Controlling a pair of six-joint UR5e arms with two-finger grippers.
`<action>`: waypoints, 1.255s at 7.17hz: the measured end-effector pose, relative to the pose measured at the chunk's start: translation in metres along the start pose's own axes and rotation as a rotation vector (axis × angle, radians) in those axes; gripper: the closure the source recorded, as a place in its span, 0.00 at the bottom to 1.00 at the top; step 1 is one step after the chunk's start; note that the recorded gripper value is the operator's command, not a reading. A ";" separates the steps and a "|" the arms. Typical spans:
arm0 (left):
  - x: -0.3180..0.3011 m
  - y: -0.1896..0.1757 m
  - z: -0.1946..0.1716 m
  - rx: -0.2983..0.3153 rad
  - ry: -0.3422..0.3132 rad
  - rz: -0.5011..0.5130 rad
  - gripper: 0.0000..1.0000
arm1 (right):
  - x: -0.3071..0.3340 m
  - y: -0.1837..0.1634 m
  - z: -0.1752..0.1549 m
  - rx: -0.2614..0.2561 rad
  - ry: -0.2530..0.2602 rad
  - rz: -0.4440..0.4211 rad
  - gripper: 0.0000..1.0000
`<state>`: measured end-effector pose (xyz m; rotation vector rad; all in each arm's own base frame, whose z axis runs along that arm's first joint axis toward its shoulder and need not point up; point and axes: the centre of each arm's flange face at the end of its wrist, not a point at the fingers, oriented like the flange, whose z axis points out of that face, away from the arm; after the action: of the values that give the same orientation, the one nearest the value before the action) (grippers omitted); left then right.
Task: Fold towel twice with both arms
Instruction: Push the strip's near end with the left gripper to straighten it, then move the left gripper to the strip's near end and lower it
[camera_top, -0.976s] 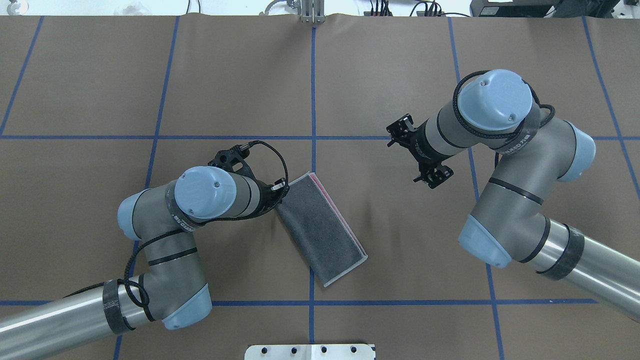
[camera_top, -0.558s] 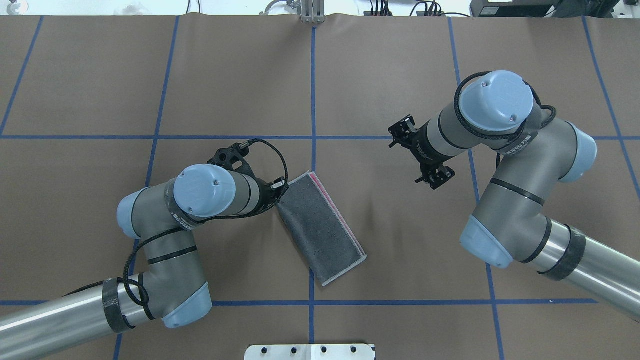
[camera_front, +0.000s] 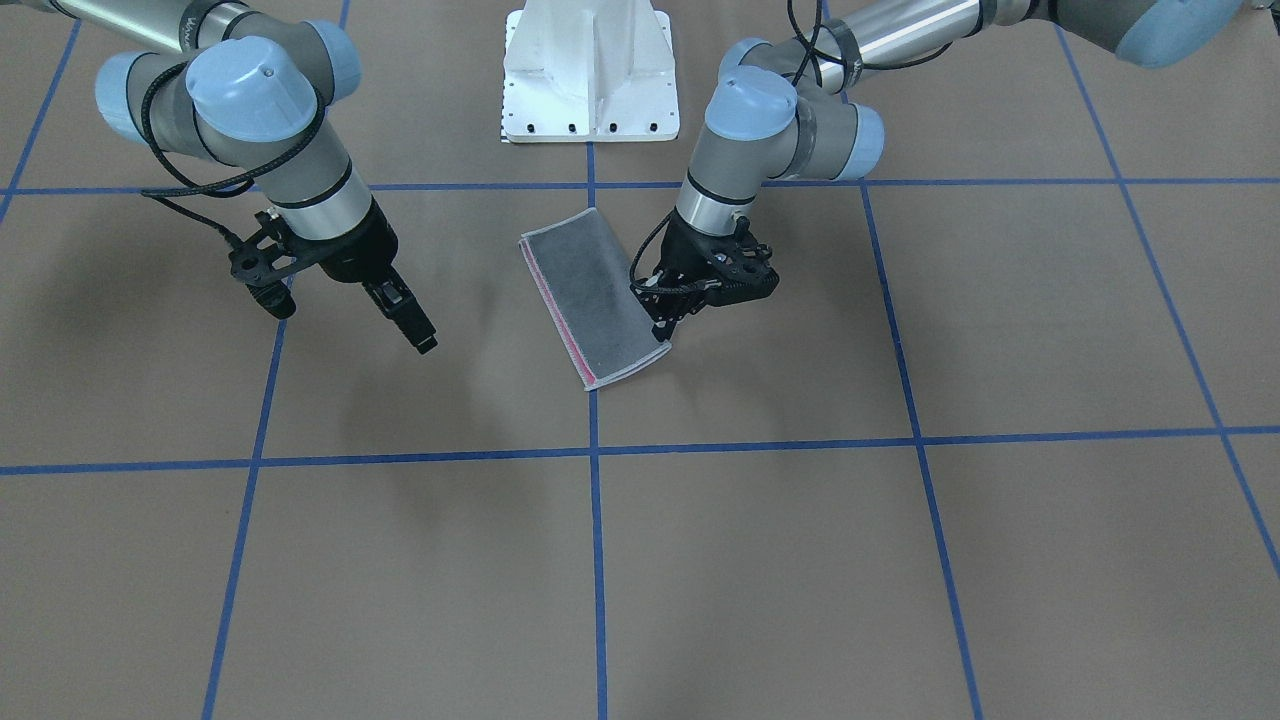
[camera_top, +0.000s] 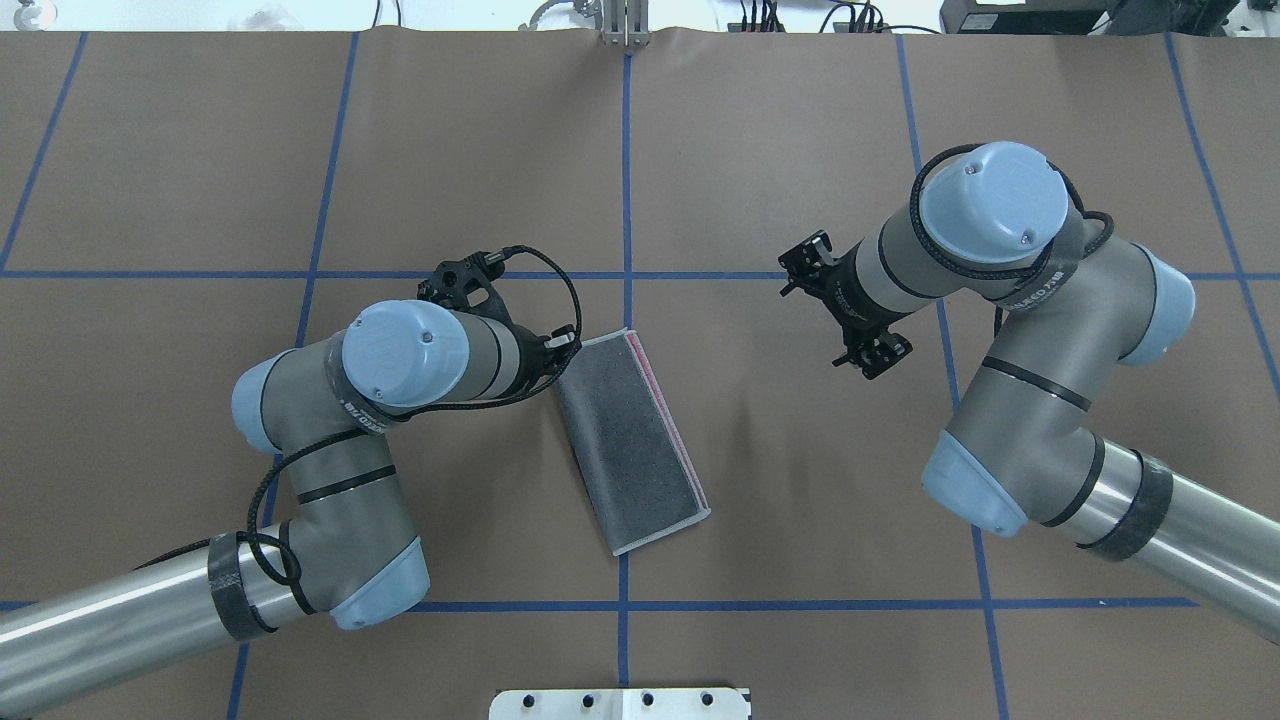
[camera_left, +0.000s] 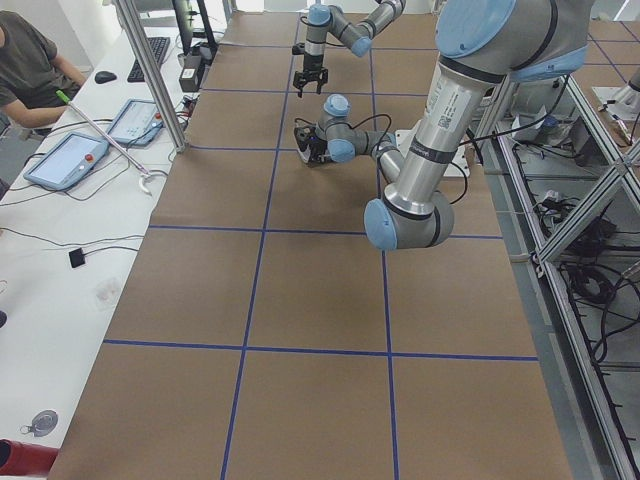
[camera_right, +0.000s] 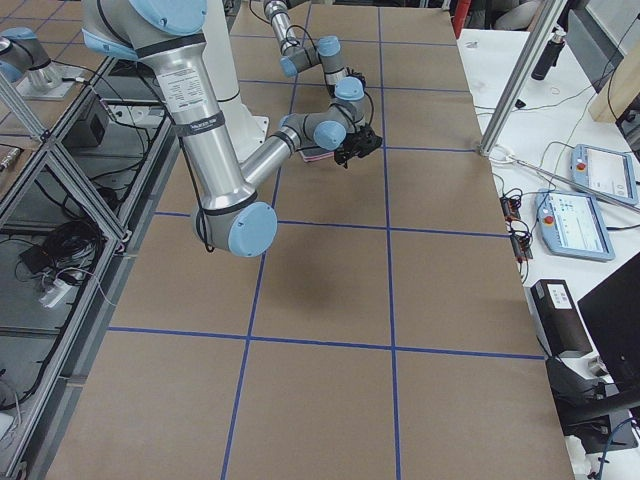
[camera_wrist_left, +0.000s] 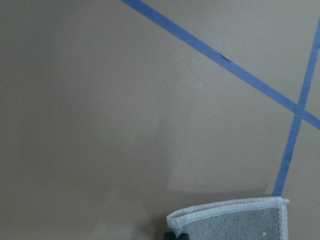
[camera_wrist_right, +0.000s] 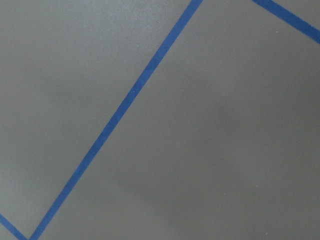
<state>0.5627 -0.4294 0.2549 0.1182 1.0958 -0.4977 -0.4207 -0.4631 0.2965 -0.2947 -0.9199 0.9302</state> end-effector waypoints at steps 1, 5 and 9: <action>0.010 -0.009 0.002 0.015 0.009 0.005 1.00 | 0.001 -0.001 0.000 0.001 0.001 0.000 0.00; 0.050 -0.058 0.030 0.070 0.049 -0.010 0.00 | 0.002 -0.003 0.001 0.004 0.002 0.001 0.00; 0.051 -0.064 0.011 0.072 0.079 0.021 0.00 | 0.001 -0.004 0.000 0.007 -0.002 0.002 0.00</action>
<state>0.5616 -0.5063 0.2252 0.2139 1.1526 -0.5170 -0.4180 -0.4645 0.2993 -0.2884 -0.9182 0.9359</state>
